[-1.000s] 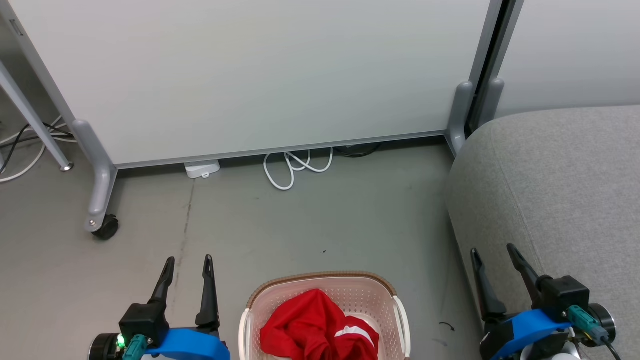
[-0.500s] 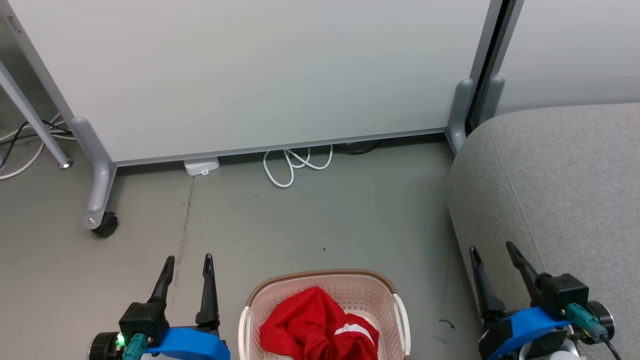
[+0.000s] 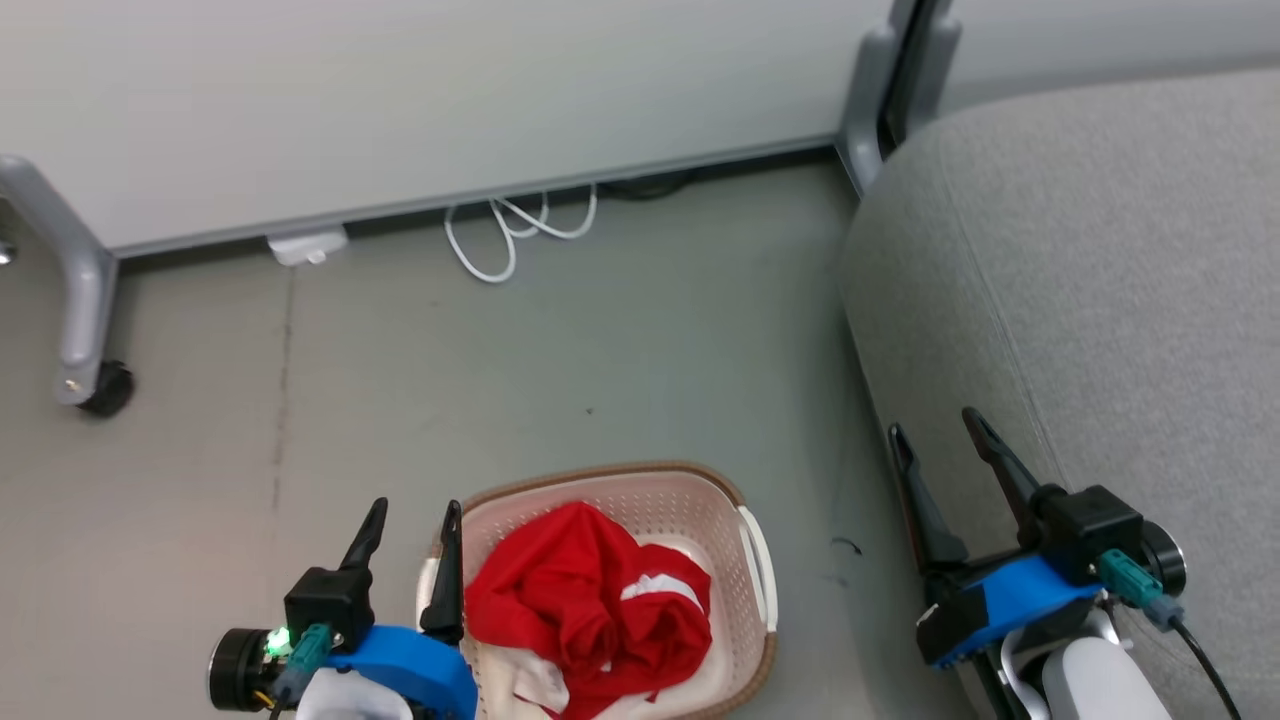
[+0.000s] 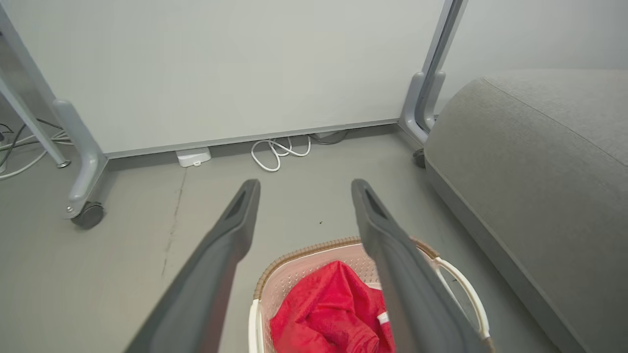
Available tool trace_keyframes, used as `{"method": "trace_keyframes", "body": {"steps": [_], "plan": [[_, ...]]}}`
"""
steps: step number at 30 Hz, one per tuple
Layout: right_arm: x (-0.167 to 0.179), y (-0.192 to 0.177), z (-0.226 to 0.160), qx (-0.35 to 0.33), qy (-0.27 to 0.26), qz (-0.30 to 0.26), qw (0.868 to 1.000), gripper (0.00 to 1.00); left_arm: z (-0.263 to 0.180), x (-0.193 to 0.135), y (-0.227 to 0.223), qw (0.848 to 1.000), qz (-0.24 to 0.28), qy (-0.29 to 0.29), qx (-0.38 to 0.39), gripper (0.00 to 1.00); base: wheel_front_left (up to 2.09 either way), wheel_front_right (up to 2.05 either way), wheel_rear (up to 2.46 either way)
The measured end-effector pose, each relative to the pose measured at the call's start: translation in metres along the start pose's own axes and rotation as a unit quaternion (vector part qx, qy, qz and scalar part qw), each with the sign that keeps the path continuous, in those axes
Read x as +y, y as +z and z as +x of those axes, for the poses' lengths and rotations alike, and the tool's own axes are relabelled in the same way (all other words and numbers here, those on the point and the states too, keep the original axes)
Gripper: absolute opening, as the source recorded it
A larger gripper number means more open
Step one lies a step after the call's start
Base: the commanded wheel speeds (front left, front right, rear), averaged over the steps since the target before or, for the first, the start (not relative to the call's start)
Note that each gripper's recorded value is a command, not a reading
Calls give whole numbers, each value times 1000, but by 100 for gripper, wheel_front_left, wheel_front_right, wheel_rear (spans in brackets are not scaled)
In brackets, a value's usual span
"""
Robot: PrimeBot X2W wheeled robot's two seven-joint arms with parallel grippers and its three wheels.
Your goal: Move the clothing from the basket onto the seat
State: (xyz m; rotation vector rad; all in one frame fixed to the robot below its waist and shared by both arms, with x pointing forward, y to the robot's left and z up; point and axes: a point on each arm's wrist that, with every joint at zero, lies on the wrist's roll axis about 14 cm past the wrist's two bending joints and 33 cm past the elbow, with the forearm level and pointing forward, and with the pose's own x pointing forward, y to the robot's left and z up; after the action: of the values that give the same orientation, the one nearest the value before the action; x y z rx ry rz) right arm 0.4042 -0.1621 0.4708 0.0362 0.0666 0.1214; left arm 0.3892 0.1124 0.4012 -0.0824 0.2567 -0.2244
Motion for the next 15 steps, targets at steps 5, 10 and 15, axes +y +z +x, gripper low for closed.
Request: {"method": "trace_keyframes", "body": {"steps": [5,10,15], "plan": [[-10,-13,7,15,-12,3,1000,100,22,-18,-43,996,7,-47,75,100,0,0,0],[-17,-29,17,32,-16,3,999,100,44,-33,-81,986,23,-91,139,100,0,0,0],[-20,-44,26,47,-17,5,999,100,57,-41,-120,972,32,-121,200,100,0,0,0]]}}
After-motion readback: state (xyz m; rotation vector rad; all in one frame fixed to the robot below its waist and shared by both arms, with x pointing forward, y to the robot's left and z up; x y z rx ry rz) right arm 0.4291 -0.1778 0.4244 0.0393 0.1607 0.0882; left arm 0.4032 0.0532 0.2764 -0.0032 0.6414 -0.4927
